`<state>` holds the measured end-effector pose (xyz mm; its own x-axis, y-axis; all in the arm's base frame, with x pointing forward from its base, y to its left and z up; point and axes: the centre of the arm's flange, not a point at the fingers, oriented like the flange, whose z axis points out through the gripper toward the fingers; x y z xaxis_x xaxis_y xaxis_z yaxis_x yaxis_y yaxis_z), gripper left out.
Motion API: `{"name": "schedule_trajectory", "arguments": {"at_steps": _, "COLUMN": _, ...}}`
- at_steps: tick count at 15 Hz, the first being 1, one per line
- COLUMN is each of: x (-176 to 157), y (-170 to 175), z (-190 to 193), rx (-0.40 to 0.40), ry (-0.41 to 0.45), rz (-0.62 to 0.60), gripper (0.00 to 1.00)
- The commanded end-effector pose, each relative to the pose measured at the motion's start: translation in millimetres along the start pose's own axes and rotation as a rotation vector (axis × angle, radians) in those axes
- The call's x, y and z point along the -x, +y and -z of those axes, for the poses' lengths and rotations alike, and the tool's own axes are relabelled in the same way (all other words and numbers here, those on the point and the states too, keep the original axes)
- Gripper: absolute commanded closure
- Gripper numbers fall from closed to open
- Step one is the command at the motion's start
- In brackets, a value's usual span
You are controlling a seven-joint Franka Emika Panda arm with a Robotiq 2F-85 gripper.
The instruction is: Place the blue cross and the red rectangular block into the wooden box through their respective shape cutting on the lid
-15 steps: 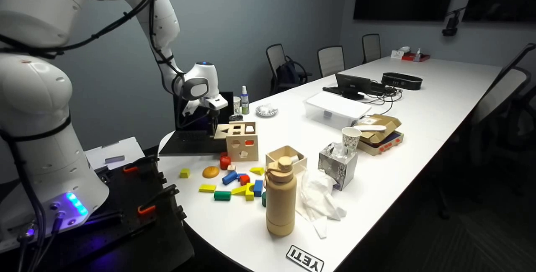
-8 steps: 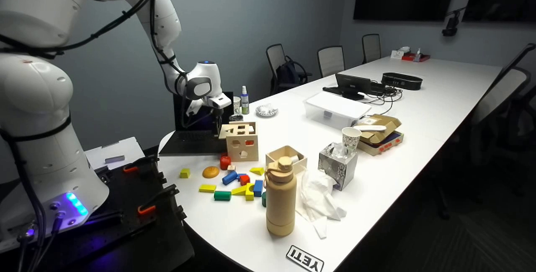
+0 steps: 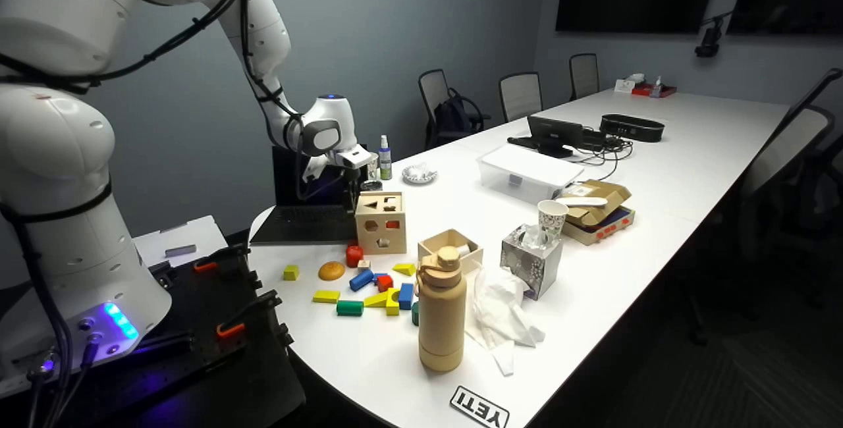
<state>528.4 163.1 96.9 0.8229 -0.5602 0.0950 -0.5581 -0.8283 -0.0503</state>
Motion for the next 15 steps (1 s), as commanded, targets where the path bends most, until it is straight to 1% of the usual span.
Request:
{"name": "schedule_trajectory", "arguments": {"at_steps": 1, "x": -7, "y": -5, "z": -3, "rx": -0.005, "ry": 0.011, "rz": 0.006, "gripper": 0.00}}
{"name": "schedule_trajectory", "arguments": {"at_steps": 5, "x": -7, "y": -3, "z": -1, "rx": -0.008, "ry": 0.017, "rz": 0.006, "gripper": 0.00}}
{"name": "schedule_trajectory", "arguments": {"at_steps": 9, "x": -1, "y": -8, "z": 5, "rx": -0.046, "ry": -0.001, "rz": 0.020, "gripper": 0.00}}
{"name": "schedule_trajectory", "arguments": {"at_steps": 12, "x": 18, "y": -23, "z": 22, "rx": -0.053, "ry": -0.005, "rz": 0.044, "gripper": 0.00}}
{"name": "schedule_trajectory", "arguments": {"at_steps": 15, "x": 39, "y": -34, "z": 53, "rx": -0.059, "ry": 0.030, "rz": 0.064, "gripper": 0.00}}
